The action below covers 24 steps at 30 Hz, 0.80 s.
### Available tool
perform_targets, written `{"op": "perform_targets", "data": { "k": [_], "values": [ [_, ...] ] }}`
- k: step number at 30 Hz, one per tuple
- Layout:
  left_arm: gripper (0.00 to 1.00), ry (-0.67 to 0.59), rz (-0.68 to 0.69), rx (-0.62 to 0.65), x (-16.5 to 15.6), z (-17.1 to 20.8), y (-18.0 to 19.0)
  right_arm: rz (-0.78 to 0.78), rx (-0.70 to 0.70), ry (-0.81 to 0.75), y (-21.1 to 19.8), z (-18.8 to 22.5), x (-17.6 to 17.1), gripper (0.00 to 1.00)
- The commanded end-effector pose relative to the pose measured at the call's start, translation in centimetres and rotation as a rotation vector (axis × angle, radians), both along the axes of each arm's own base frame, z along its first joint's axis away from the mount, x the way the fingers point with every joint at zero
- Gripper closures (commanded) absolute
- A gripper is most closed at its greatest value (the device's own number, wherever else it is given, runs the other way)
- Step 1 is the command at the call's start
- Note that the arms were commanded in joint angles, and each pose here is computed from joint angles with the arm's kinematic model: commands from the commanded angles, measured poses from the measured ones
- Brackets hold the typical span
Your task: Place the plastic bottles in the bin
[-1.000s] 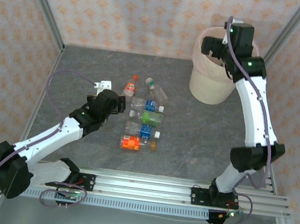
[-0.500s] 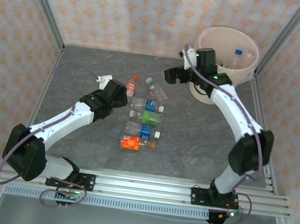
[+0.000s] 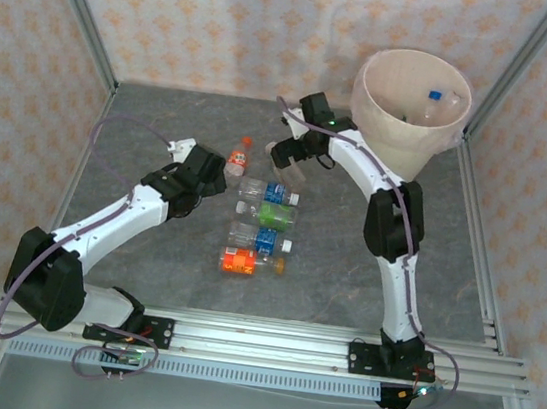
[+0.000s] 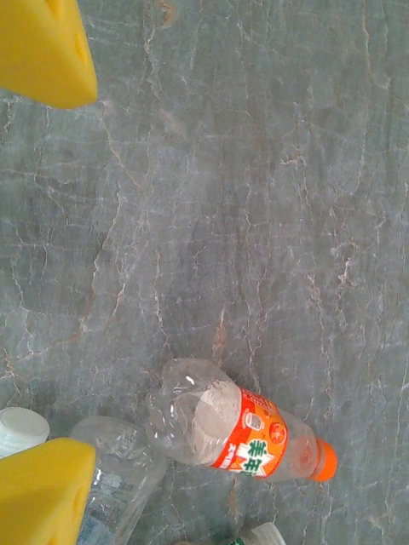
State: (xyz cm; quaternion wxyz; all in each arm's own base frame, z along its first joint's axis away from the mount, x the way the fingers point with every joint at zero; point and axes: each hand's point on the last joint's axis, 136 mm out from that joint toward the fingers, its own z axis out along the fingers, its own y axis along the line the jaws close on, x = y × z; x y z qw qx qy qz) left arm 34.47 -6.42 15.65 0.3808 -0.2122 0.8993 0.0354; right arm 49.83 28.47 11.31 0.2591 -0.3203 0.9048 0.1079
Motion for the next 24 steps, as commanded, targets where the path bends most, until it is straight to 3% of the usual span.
{"op": "perform_targets", "data": {
  "k": [1,13,15,18,24],
  "values": [
    [0.00,0.015,0.041,0.014,-0.9,-0.3,1.1,-0.014,-0.082,0.036,-0.6,-1.5,0.1,0.00],
    [0.00,0.040,0.039,0.023,-0.4,-1.0,1.0,-0.016,-0.159,0.135,-0.4,-6.8,-0.5,0.07],
    [0.00,0.043,0.038,0.022,-0.3,-1.1,0.9,-0.018,-0.160,0.142,-0.5,-6.9,-0.7,0.14],
    [0.00,0.043,0.034,0.020,-0.3,-1.1,0.8,-0.015,-0.156,0.122,-0.6,-5.6,-0.8,0.26],
    [0.00,0.041,0.023,0.010,-0.1,-1.2,0.5,-0.026,-0.125,-0.035,-1.5,0.8,-0.8,0.36]
  ]
}}
